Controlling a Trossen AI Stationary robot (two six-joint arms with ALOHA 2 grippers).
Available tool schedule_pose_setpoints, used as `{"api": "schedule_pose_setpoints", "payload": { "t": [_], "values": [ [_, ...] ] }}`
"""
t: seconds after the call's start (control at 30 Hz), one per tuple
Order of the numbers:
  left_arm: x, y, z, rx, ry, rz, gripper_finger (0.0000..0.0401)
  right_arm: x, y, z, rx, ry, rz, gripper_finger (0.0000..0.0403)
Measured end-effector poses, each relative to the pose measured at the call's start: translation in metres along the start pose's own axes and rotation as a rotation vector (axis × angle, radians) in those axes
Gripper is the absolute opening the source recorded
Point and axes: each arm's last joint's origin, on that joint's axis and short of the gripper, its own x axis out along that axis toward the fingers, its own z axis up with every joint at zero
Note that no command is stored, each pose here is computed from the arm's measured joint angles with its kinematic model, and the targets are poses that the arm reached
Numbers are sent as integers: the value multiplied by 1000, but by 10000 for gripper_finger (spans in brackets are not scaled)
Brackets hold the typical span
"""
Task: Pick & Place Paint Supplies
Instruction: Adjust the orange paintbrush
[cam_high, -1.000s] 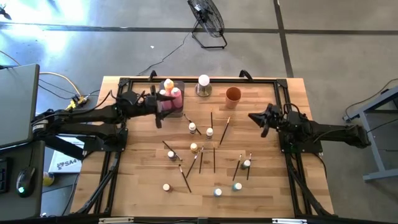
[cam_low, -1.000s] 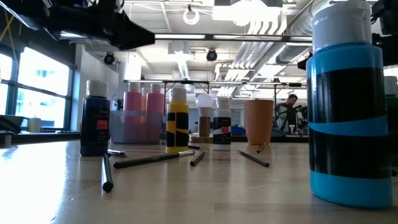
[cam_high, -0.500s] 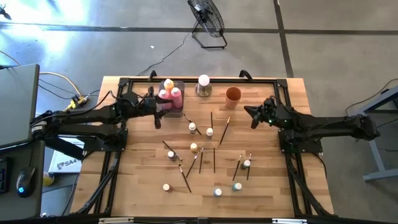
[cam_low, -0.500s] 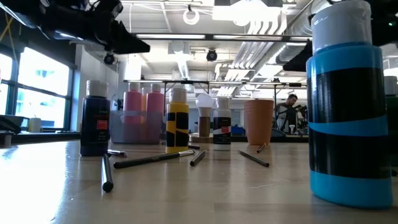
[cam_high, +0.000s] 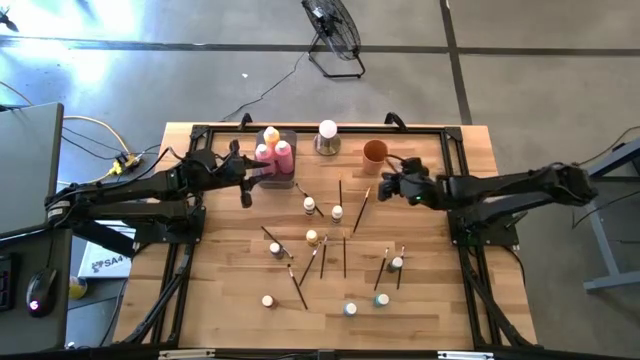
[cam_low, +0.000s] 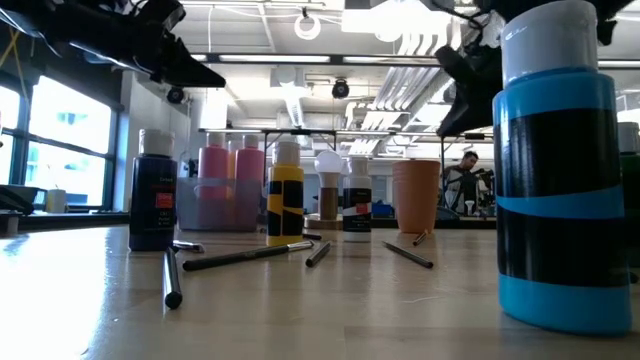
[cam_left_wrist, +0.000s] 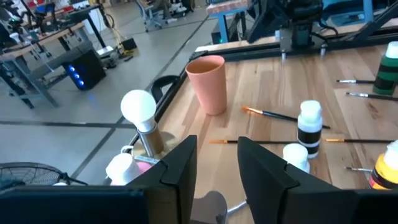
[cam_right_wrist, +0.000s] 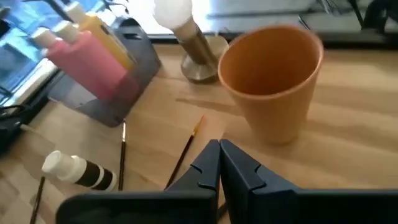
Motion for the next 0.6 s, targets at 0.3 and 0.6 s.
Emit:
{"api": "schedule_pose_setpoints", "payload": {
  "t": [0.3,0.6],
  "values": [
    [0,0,0,1,2,0,111,30,7,-20,153,170,-124,3],
    [0,0,0,1,3,3,111,53,6,-32,178,242,-154,3]
  ]
}}
